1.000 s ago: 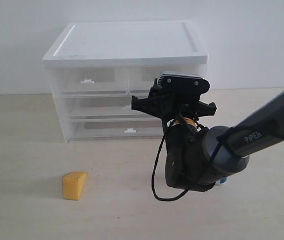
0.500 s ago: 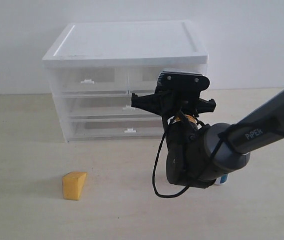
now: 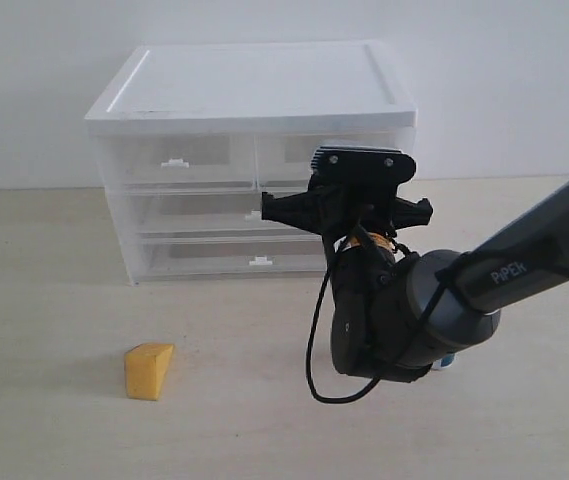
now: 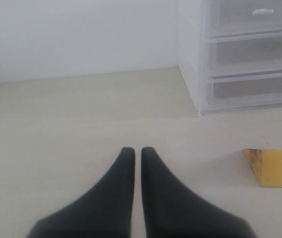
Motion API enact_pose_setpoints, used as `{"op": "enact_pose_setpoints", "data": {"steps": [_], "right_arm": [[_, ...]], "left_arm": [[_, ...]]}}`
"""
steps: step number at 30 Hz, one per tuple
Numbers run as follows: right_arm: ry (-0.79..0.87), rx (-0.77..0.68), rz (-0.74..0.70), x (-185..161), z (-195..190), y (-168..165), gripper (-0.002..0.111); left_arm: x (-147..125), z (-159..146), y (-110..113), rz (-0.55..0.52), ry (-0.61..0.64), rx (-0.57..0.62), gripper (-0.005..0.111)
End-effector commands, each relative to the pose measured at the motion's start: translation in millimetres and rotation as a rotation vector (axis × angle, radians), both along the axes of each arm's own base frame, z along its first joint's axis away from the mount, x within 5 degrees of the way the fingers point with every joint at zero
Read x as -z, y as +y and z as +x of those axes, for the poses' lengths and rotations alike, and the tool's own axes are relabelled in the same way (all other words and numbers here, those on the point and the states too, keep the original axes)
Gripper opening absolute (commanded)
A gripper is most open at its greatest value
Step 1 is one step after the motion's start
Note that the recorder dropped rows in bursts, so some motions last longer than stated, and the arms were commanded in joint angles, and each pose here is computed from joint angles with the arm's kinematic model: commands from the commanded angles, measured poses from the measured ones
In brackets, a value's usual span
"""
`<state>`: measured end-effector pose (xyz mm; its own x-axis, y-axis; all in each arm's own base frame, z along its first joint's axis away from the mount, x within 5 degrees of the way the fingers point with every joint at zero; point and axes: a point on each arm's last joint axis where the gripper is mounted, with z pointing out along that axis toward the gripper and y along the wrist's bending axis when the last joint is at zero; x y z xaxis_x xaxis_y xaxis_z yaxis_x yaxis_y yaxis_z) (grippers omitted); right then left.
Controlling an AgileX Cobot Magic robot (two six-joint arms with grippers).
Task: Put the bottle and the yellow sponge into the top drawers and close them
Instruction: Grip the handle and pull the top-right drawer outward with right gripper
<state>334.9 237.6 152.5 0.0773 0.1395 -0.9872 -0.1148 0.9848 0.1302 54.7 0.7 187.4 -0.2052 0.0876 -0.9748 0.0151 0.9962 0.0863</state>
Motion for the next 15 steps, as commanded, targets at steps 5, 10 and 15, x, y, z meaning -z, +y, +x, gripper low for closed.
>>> {"op": "enact_pose_setpoints", "data": {"steps": [5,10,15], "right_arm": [[0.054,0.012,-0.063,-9,-35,-9,0.0],[0.073,-0.014,-0.076,-12,-56,-15,0.0],[0.11,-0.015,-0.073,-12,-78,-18,0.0]], "left_arm": [[1,0,0,-0.012,0.002,-0.003,0.004],[1,0,0,-0.012,0.002,-0.003,0.004],[1,0,0,-0.012,0.002,-0.003,0.004]]}}
